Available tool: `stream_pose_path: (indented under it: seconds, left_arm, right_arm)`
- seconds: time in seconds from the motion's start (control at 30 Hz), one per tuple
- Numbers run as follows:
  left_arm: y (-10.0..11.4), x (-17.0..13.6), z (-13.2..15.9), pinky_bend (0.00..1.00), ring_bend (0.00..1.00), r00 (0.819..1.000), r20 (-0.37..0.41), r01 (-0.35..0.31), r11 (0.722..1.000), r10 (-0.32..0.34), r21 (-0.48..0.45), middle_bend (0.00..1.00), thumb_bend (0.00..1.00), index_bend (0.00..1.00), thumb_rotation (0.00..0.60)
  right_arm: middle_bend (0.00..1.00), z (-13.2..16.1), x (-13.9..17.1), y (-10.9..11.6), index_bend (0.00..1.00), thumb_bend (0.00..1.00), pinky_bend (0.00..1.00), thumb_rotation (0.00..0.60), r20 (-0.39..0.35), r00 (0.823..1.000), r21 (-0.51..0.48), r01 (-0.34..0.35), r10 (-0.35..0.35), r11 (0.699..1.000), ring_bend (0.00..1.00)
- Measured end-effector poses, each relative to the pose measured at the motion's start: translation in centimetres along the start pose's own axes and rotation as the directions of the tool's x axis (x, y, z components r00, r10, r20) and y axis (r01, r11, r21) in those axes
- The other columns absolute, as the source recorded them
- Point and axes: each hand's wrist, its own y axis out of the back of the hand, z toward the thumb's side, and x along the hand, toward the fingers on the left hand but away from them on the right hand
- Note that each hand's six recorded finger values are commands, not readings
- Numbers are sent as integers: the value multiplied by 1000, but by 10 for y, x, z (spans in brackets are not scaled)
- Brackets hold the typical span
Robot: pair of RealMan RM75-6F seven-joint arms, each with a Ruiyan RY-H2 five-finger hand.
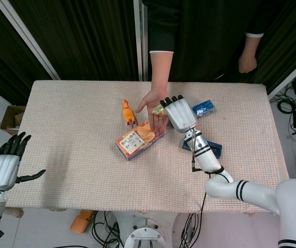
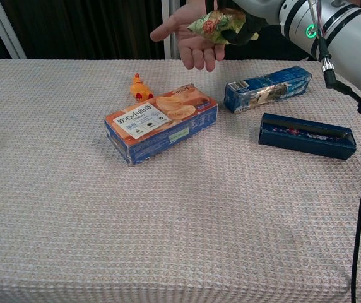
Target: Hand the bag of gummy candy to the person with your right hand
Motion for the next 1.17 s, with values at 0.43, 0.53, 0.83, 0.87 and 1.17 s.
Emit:
stream_pose_path:
  seconds: [0.43, 0.53, 0.83, 0.87, 1.17]
  left_arm:
    - [-1, 0, 4, 187, 36, 1000, 6, 1, 1000, 0, -2, 28, 17, 57, 320]
    - [1, -1, 2, 187, 36, 1000, 1, -6, 1000, 6, -3, 28, 16, 57, 321]
    - [2, -2, 2, 187, 36, 1000, 4, -17, 1000, 17, -16, 27, 17, 57, 318]
    - [1, -2, 2, 187, 36, 1000, 3, -15, 1000, 15, -13, 27, 16, 57, 318]
    - [-6, -3, 4, 187, 36, 1000, 4, 1, 1000, -1, -12, 28, 17, 57, 322]
  right_arm:
    - [0, -12, 9, 15, 0, 3, 0, 600, -22, 1000, -35, -1, 0, 999, 0]
    - [0, -28, 22, 27, 0, 10, 0, 600, -8, 1000, -20, 13, -13, 1000, 0]
    - [0, -117, 161, 43, 0, 62, 0, 600, 148, 981, -38, -118, 122, 992, 0]
    - [0, -125, 182, 38, 0, 63, 0, 600, 174, 974, -60, -139, 147, 989, 0]
    - [0, -173, 326, -10, 0, 68, 0, 600, 353, 903, -108, -221, 246, 969, 0]
